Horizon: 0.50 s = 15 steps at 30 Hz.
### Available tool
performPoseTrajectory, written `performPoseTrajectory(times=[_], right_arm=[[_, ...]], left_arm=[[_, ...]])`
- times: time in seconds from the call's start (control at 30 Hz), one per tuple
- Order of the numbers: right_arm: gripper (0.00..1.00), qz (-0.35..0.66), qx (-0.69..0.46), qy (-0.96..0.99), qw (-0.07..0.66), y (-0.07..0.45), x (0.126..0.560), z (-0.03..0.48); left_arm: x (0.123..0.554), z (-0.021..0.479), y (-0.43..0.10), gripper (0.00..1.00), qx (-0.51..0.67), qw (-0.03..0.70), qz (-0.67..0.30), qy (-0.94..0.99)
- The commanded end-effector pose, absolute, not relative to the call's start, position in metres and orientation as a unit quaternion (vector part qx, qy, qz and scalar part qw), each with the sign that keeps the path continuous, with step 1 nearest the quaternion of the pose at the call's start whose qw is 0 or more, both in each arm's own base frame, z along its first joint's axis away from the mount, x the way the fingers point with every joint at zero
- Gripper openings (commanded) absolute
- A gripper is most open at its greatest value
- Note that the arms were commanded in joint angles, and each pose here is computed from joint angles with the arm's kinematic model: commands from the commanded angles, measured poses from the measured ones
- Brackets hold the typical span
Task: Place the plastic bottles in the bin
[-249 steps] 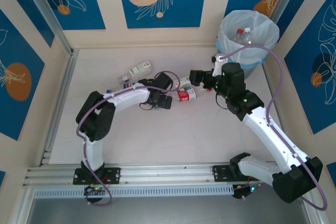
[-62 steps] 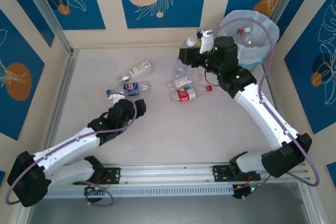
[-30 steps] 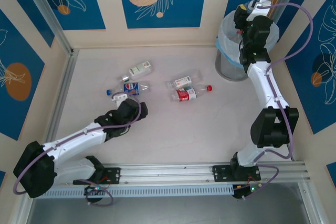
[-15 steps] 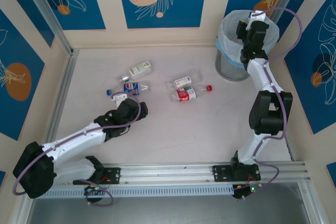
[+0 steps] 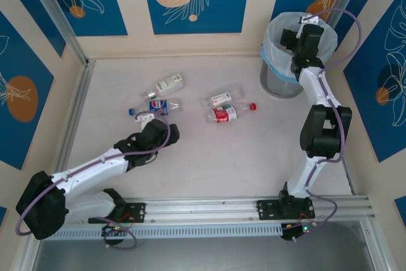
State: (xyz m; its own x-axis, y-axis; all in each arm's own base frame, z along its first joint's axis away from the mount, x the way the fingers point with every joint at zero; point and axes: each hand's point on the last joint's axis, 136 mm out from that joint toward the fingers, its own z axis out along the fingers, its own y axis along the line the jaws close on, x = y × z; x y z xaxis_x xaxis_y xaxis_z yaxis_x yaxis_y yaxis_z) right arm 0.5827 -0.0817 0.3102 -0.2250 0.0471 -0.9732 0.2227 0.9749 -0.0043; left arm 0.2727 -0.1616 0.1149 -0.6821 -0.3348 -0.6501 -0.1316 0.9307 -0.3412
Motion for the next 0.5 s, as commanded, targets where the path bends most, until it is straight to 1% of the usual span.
performPoseTrajectory(times=[0.0, 0.33, 0.47], right_arm=[[1.00, -0.058, 0.086, 0.761, 0.641, -0.078, 0.570, 0.342], [1.00, -0.015, 0.074, 0.743, 0.666, -0.051, 0.546, 0.374], [0.99, 0.014, 0.082, 0.742, 0.665, -0.044, 0.527, 0.382]], left_arm=[[0.277, 0.120, -0.168, 0.99, -0.131, 0.372, -0.143, 0.908], [0.276, 0.116, -0.165, 0.99, -0.130, 0.368, -0.131, 0.911], [0.276, 0.114, -0.163, 0.99, -0.132, 0.367, -0.128, 0.912]])
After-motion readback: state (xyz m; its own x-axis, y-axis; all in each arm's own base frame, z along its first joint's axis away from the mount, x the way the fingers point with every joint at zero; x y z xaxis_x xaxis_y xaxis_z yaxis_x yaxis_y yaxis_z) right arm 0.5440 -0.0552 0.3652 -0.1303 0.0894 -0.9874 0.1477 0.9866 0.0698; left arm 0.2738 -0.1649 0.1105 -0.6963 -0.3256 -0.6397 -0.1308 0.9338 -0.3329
